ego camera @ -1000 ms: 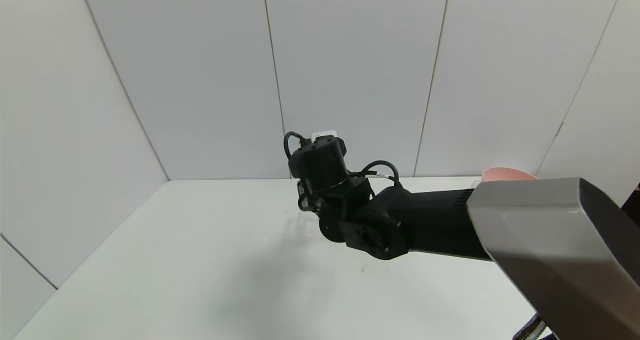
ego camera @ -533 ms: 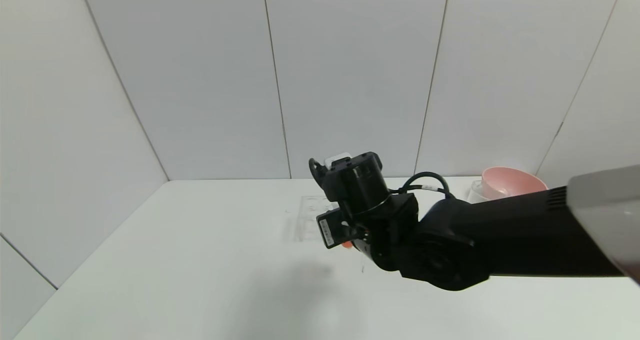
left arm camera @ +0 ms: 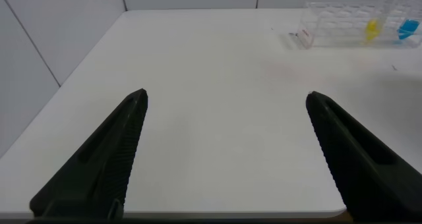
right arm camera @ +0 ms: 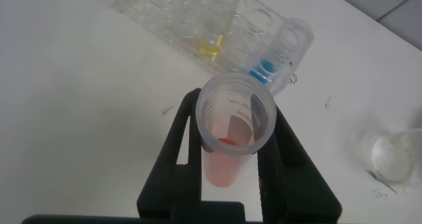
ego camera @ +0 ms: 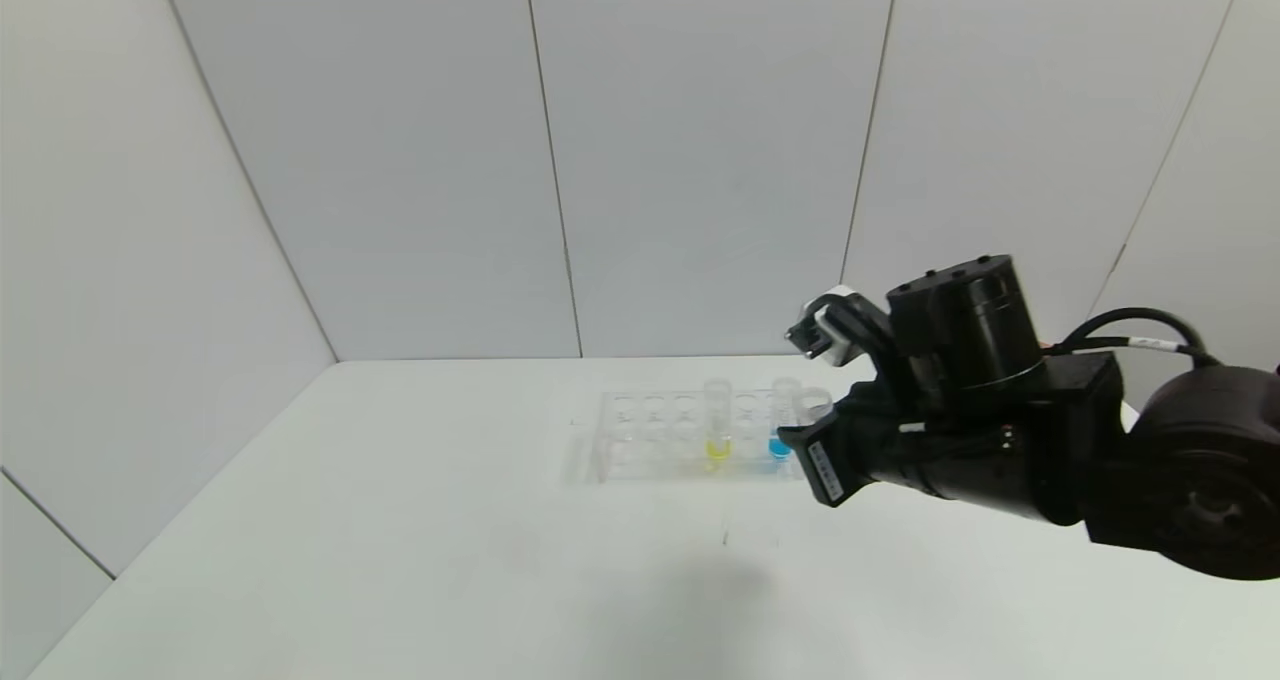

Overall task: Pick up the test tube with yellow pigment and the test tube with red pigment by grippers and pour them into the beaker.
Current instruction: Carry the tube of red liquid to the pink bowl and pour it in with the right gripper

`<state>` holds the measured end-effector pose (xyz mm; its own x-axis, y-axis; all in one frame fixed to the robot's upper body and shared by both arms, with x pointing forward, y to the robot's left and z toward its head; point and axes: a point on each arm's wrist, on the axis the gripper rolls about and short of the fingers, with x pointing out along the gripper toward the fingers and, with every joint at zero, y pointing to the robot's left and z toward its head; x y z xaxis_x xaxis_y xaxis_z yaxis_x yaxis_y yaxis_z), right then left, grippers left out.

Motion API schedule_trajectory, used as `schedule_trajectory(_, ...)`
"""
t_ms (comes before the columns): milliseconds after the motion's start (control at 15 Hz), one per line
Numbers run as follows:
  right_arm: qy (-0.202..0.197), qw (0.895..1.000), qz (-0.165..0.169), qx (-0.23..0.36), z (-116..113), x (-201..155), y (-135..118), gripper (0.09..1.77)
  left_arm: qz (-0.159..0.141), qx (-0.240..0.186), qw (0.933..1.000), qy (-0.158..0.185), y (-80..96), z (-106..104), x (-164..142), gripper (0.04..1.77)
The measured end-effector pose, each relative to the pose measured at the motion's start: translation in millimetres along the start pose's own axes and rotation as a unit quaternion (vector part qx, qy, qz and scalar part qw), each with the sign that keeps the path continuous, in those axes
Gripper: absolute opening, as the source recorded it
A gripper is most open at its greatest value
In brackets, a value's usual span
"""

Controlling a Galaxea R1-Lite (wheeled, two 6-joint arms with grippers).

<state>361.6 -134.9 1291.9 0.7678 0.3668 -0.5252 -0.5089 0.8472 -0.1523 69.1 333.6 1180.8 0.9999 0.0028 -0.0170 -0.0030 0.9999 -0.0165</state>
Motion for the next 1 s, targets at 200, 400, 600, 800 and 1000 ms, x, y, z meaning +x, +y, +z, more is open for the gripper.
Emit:
schedule_trajectory(200, 0.004, 1.0, -0.026, 0.013, -3, -15, -39, 0.54, 0.0, 0.0, 1.0, 0.0, 0.0, 0, 0, 1.72)
schedule_trajectory(400, 0.008, 0.998, -0.065, 0.023, -6, -23, -73, 0.54, 0.0, 0.0, 1.0, 0.0, 0.0, 0, 0, 1.72)
schedule_trajectory(600, 0.005, 0.995, -0.089, 0.033, -9, -28, -109, 0.54, 0.0, 0.0, 1.0, 0.0, 0.0, 0, 0, 1.72)
schedule_trajectory(800, -0.001, 0.995, -0.096, 0.024, -15, -35, -148, 0.54, 0.0, 0.0, 1.0, 0.0, 0.0, 0, 0, 1.72)
schedule_trajectory(1000, -0.004, 0.992, -0.127, 0.023, -18, -40, -188, 0.54, 0.0, 0.0, 1.0, 0.0, 0.0, 0, 0, 1.72)
